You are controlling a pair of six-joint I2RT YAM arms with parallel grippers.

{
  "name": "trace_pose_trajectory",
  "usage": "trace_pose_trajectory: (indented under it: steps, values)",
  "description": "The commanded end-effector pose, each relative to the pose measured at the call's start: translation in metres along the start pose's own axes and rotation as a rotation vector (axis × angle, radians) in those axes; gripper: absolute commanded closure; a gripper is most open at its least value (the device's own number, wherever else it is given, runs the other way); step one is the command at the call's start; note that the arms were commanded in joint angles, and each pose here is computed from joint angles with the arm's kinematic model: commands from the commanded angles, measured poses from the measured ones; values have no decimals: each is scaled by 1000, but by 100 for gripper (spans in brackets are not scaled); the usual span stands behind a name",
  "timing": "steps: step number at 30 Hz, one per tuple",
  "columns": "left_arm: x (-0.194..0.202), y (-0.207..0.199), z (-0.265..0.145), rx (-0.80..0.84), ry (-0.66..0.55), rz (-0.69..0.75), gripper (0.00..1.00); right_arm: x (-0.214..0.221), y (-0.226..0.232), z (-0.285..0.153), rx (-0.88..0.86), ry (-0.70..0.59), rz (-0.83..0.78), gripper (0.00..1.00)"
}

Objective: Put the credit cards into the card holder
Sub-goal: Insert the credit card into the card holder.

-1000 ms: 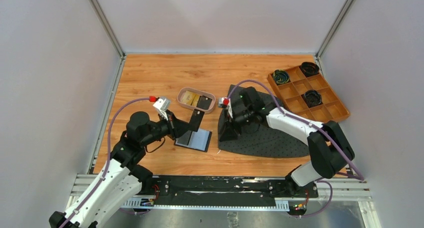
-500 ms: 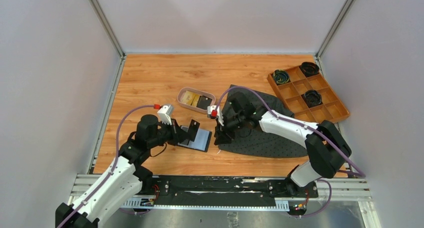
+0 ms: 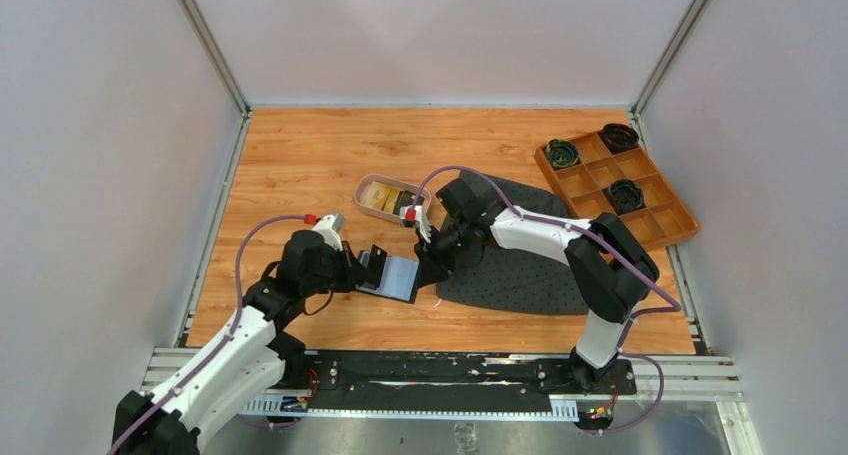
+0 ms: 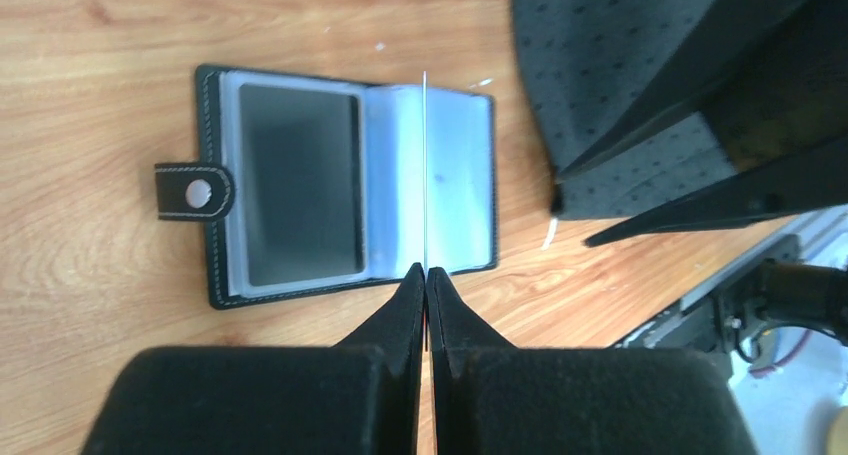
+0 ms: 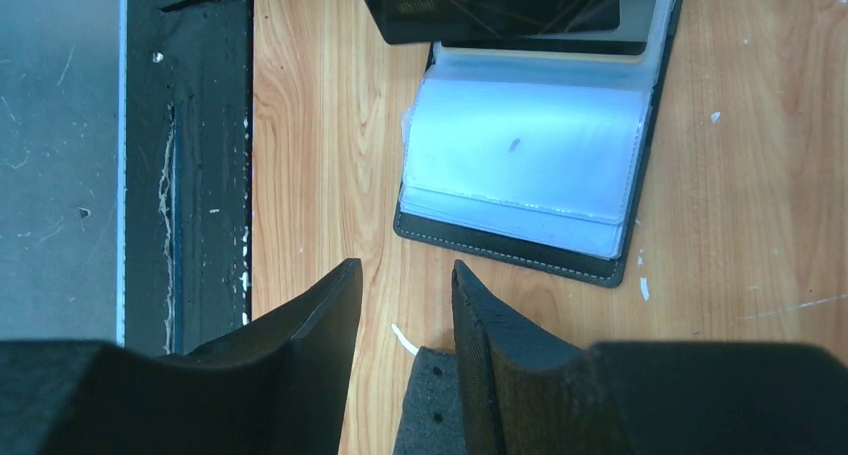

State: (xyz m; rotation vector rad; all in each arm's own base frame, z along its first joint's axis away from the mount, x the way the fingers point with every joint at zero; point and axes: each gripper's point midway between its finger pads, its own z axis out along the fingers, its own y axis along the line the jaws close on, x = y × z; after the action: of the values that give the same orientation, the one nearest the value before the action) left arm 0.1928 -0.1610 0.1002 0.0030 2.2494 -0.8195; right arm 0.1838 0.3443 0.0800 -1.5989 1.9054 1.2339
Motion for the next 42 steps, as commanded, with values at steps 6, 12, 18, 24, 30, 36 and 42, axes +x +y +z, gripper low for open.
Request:
trace_pose_trajectory:
  steps: [6,12,18,24,30,36,42]
  values:
    - [-11,18,16,-107,43,93,100,1,9,0,-47,13,65,58]
    - [11,21,27,-86,160,82,100,-1,11,-3,-62,7,66,58]
    - [23,21,34,-67,211,62,100,-4,13,-6,-69,1,59,58]
    - [33,11,38,10,242,35,100,-2,10,-8,-64,3,62,58]
    - [42,9,44,49,255,3,100,8,-2,-7,-22,38,92,58]
    - [34,16,46,5,208,0,100,20,-13,3,-44,56,235,61]
    - [23,17,40,-20,138,4,100,38,-35,12,54,122,341,75]
